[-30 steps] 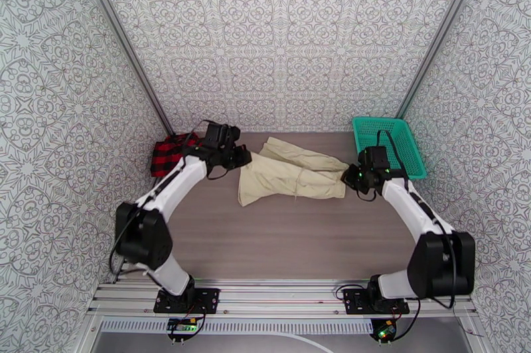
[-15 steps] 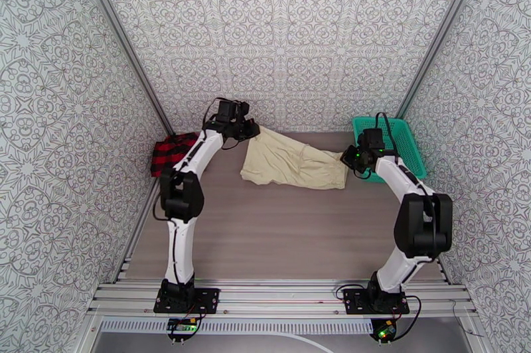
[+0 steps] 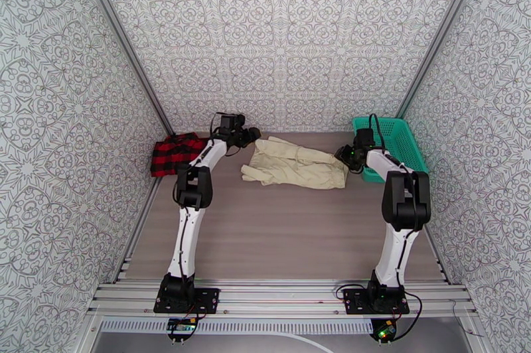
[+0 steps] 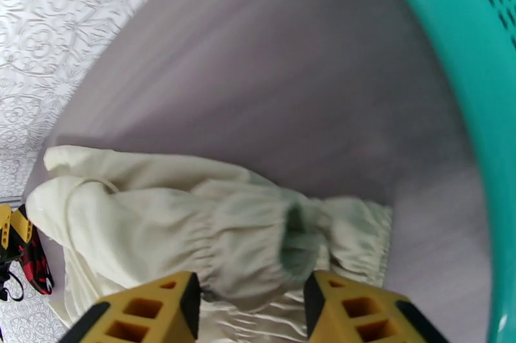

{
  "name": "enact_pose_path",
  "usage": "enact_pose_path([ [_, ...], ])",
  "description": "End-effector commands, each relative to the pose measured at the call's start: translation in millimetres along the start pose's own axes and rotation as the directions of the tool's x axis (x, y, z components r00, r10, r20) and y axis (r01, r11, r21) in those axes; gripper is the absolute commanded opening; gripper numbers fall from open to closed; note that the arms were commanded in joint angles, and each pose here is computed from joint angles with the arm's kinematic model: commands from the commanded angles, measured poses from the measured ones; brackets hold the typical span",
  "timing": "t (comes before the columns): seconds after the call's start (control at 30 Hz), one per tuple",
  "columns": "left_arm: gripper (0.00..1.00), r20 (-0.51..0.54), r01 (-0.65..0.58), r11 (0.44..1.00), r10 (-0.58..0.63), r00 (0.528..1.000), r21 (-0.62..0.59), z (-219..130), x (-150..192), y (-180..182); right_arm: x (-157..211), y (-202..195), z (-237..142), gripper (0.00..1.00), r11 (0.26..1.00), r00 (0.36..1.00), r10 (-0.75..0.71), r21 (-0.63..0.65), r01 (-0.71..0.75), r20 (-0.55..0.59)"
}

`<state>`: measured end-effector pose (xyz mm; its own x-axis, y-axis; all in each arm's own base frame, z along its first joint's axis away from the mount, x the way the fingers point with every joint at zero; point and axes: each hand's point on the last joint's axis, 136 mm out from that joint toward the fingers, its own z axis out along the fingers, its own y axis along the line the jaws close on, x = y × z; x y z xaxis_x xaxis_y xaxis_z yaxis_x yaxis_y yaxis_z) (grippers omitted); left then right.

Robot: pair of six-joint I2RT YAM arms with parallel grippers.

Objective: Fold and stack the mixed laundry pile

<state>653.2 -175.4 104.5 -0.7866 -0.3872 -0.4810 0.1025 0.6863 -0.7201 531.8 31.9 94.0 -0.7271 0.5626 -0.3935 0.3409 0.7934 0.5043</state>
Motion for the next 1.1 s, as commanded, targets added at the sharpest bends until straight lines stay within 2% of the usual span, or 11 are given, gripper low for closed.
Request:
enact_pose_path([
  [0.0,0.63,0.107,-0.133,0.991,0.134,0.985,-0.022,-52,-32,-49,-8,28,-35,0.5,0.995,0.995,-0.083,-0.056,0.086,0.058],
  [0.1,0.64,0.055,-0.17,0.98,0.176,0.983,-0.099,-66,-4,-51,9,35,-44,0.49,0.991,0.992,-0.118,-0.066,0.121,0.045],
  [0.23,0.46,-0.04,-0.208,0.976,0.206,0.978,-0.07,-67,48,-71,29,42,-45,0.47,0.986,0.989,-0.146,-0.079,0.147,0.018],
  [0.33,0.36,-0.119,-0.211,0.975,0.202,0.972,-0.07,-55,81,-71,38,48,-37,0.43,0.982,0.987,-0.159,-0.105,0.158,-0.007],
  [0.47,0.27,-0.196,-0.193,0.977,0.172,0.965,-0.092,-27,107,-58,59,66,-10,0.39,0.973,0.977,-0.191,-0.151,0.176,-0.09],
  [0.67,0.24,-0.29,-0.204,0.972,0.164,0.943,-0.113,12,127,-45,64,68,28,0.35,0.976,0.973,-0.184,-0.148,0.163,-0.143],
  [0.77,0.28,-0.26,-0.194,0.979,0.171,0.95,-0.066,30,120,-48,53,74,37,0.34,0.973,0.973,-0.195,-0.148,0.176,-0.125],
  [0.87,0.28,-0.188,-0.187,0.982,0.181,0.965,-0.011,42,105,-52,35,80,46,0.34,0.972,0.976,-0.201,-0.14,0.188,-0.086],
  [1.07,0.38,-0.038,-0.164,0.985,0.166,0.985,0.056,60,68,-51,6,74,72,0.34,0.98,0.985,-0.165,-0.122,0.158,-0.055],
])
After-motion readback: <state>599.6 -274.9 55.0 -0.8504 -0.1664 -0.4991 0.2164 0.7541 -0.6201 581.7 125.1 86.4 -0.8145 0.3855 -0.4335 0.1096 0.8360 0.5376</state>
